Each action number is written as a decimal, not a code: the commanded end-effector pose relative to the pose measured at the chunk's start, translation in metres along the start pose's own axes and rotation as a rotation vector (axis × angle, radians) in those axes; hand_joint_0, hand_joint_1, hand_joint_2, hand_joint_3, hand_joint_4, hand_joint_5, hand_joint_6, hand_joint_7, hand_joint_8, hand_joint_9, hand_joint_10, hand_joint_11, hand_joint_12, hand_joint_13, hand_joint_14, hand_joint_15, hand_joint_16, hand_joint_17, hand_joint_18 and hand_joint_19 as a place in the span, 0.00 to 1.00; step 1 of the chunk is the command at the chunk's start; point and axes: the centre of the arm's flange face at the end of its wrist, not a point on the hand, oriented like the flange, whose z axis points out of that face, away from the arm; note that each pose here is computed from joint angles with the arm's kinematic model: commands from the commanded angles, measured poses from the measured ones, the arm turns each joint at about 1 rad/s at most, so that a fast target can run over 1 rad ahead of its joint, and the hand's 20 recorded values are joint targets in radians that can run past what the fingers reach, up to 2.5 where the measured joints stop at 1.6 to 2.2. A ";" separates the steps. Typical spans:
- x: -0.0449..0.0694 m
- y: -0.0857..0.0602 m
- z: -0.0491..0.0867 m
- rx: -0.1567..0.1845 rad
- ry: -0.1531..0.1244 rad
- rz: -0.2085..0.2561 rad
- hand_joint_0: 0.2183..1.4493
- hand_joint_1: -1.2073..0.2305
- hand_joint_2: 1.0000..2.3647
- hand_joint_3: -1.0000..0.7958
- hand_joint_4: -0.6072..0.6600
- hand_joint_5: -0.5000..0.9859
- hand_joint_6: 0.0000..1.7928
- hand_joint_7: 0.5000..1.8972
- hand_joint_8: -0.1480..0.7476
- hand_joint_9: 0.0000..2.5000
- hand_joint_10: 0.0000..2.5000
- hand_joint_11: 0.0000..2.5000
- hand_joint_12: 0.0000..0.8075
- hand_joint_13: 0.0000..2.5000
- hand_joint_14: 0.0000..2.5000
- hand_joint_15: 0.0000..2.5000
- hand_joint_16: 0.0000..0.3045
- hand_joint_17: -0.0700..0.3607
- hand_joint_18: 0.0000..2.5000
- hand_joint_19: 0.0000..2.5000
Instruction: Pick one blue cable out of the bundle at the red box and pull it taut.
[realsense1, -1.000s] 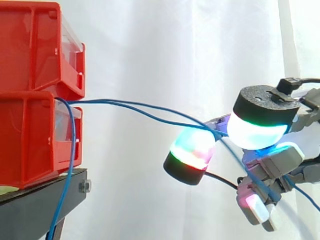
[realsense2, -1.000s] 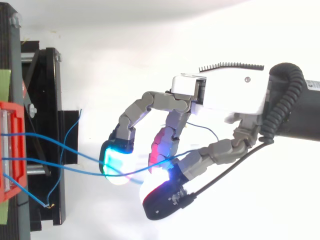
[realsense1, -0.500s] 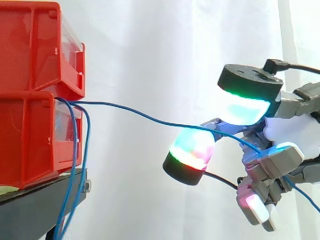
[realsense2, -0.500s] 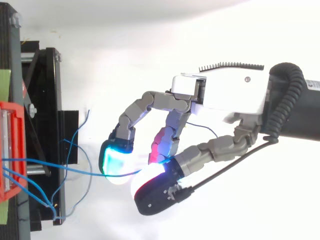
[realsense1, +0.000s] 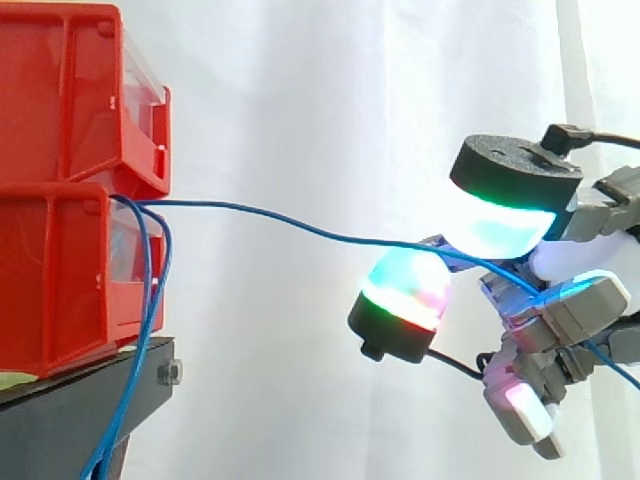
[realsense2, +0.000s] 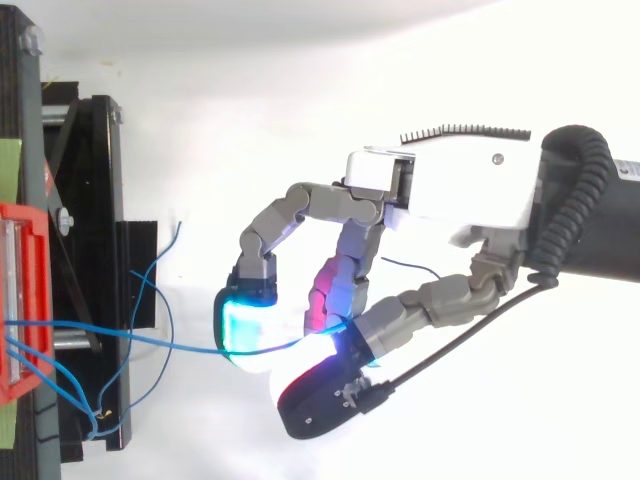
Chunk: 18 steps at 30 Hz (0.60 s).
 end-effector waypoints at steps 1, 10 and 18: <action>0.001 0.000 0.000 0.000 0.000 -0.001 0.27 0.27 0.00 0.28 0.50 0.29 0.50 0.27 0.64 0.61 0.00 0.51 0.51 0.48 0.01 0.21 0.17 0.44 0.44 0.22; 0.003 0.001 0.000 -0.001 0.003 -0.002 0.24 0.34 0.00 0.28 0.49 0.30 0.49 0.31 0.65 0.64 0.00 0.50 0.52 0.50 0.01 0.21 0.18 0.45 0.46 0.23; 0.004 0.001 0.000 -0.001 0.005 -0.003 0.23 0.35 0.00 0.28 0.48 0.31 0.49 0.32 0.66 0.65 0.00 0.50 0.53 0.51 0.01 0.21 0.19 0.46 0.47 0.23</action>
